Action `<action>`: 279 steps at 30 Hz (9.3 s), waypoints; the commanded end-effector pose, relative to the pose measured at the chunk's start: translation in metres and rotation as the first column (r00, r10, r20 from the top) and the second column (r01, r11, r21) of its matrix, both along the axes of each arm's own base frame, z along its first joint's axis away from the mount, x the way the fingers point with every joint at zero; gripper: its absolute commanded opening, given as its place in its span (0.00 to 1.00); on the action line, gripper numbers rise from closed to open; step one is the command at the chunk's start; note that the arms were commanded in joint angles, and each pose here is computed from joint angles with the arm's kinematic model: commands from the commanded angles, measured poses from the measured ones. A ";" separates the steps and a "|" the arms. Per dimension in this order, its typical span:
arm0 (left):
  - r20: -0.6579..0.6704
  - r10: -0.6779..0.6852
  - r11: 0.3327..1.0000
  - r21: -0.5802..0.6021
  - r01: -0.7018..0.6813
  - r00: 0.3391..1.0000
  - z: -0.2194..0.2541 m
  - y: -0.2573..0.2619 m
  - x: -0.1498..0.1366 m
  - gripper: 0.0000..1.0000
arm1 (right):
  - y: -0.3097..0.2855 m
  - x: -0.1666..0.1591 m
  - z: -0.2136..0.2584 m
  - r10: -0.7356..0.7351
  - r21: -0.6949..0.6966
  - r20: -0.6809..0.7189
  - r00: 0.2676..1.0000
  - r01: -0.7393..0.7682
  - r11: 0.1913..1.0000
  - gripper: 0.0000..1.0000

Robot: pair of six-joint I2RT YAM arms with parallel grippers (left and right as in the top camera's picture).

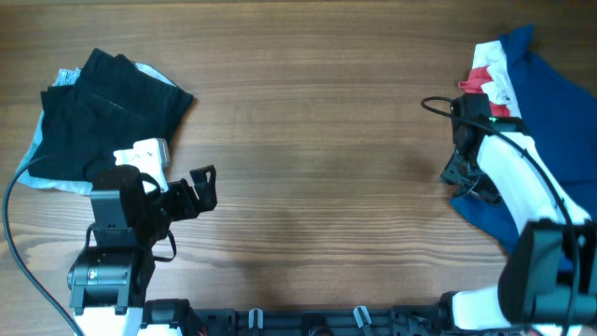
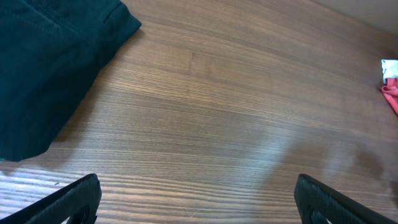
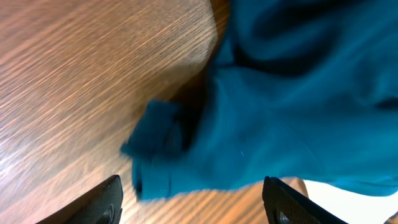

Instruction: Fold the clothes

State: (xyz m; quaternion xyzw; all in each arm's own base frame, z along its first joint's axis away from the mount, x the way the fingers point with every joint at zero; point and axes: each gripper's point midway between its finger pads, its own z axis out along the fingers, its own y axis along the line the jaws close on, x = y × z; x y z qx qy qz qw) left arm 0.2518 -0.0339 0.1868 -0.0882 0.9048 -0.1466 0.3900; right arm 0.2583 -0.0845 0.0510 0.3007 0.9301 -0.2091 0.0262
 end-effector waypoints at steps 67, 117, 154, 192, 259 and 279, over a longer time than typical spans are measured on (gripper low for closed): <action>-0.150 -0.128 0.977 -0.188 0.099 0.980 -0.020 -0.049 0.001 1.00 | 0.142 0.054 0.209 0.416 -0.030 0.710 0.569 -0.565 0.824 0.99; -0.557 -0.027 0.950 -0.274 -0.153 0.830 -0.081 -0.053 0.020 1.00 | 0.084 -0.013 0.140 0.336 0.197 0.389 0.858 -0.434 0.879 0.99; -0.663 -0.358 0.932 -0.213 0.293 0.657 -0.144 -0.193 -0.046 0.96 | 0.177 -0.089 -0.038 0.270 0.424 0.094 0.958 -0.284 0.860 0.83; -0.735 -0.150 0.965 0.038 0.261 0.661 -0.216 -0.161 -0.030 0.15 | 0.071 -0.029 0.116 -0.108 0.164 0.484 0.869 0.032 0.986 0.04; -0.774 -0.158 0.964 0.013 0.264 0.613 -0.215 -0.160 -0.043 0.51 | -0.182 0.139 0.233 -0.134 -0.064 0.770 0.624 0.285 0.957 0.08; -0.775 -0.162 0.964 0.007 0.265 0.610 -0.215 -0.161 -0.044 0.55 | -0.042 0.140 0.069 0.143 0.317 0.487 0.862 -0.327 0.890 0.07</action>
